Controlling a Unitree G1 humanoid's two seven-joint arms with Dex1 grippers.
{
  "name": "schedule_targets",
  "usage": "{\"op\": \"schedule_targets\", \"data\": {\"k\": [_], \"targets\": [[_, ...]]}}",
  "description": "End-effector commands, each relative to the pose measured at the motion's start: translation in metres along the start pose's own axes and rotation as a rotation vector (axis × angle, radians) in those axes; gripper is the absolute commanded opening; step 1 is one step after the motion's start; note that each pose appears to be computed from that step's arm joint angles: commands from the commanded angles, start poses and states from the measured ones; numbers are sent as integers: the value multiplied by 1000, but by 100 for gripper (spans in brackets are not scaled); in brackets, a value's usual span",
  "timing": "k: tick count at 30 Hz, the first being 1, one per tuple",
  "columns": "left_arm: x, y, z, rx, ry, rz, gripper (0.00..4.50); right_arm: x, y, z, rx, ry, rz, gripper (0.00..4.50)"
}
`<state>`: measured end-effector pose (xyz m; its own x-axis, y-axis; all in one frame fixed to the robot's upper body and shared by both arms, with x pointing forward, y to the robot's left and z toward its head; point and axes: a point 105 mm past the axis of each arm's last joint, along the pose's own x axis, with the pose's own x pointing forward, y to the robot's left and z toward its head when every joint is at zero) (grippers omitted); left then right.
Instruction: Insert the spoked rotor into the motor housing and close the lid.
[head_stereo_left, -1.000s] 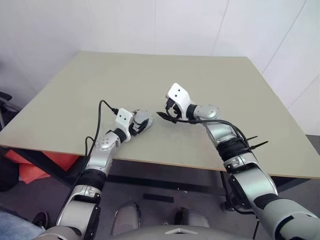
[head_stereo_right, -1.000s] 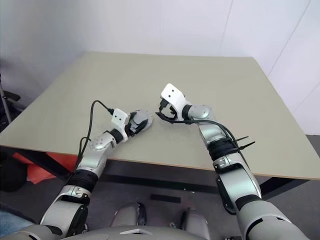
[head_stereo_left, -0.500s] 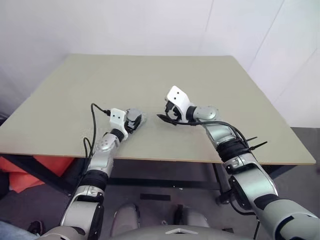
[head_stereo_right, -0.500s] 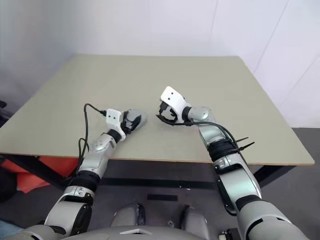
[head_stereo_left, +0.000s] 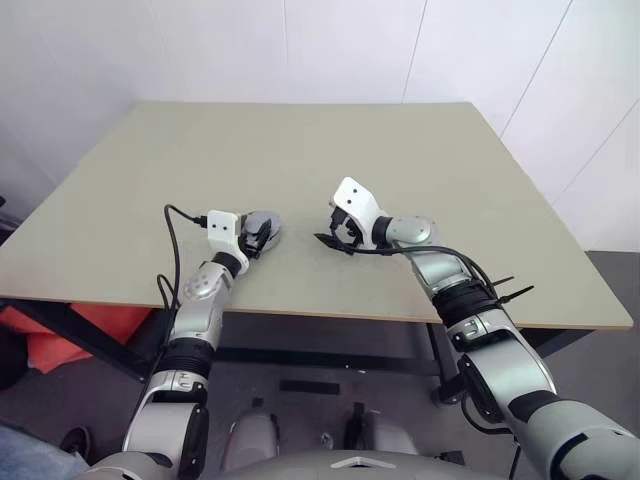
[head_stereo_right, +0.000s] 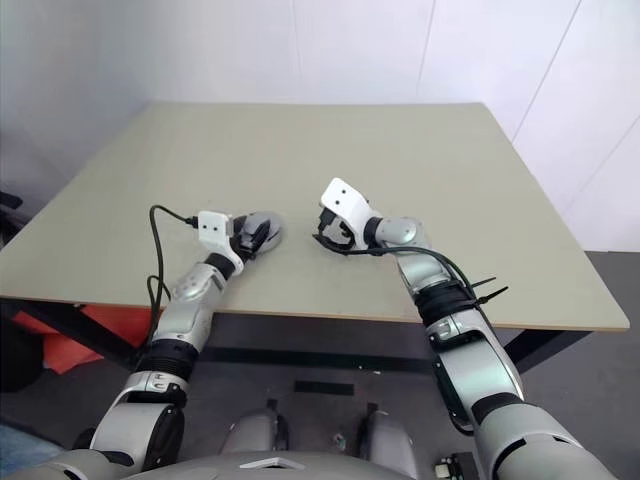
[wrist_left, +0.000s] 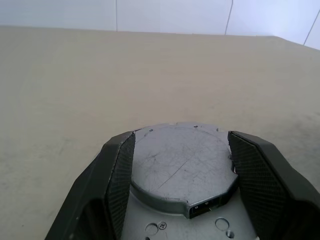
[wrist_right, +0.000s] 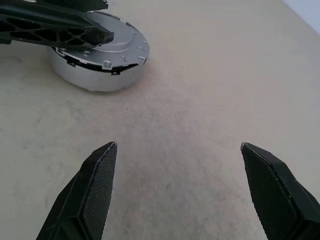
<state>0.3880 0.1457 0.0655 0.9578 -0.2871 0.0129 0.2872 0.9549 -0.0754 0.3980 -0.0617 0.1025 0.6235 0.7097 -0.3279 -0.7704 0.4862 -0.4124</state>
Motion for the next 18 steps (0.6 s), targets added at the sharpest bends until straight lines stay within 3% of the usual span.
{"op": "schedule_targets", "data": {"k": [1,18], "targets": [[1,6,1,16,2,37,306,-2,-6,17,-39,-46,-13,450],[5,9,27,85,-110,47,306,-1,-5,14,-54,-33,-10,450]]}}
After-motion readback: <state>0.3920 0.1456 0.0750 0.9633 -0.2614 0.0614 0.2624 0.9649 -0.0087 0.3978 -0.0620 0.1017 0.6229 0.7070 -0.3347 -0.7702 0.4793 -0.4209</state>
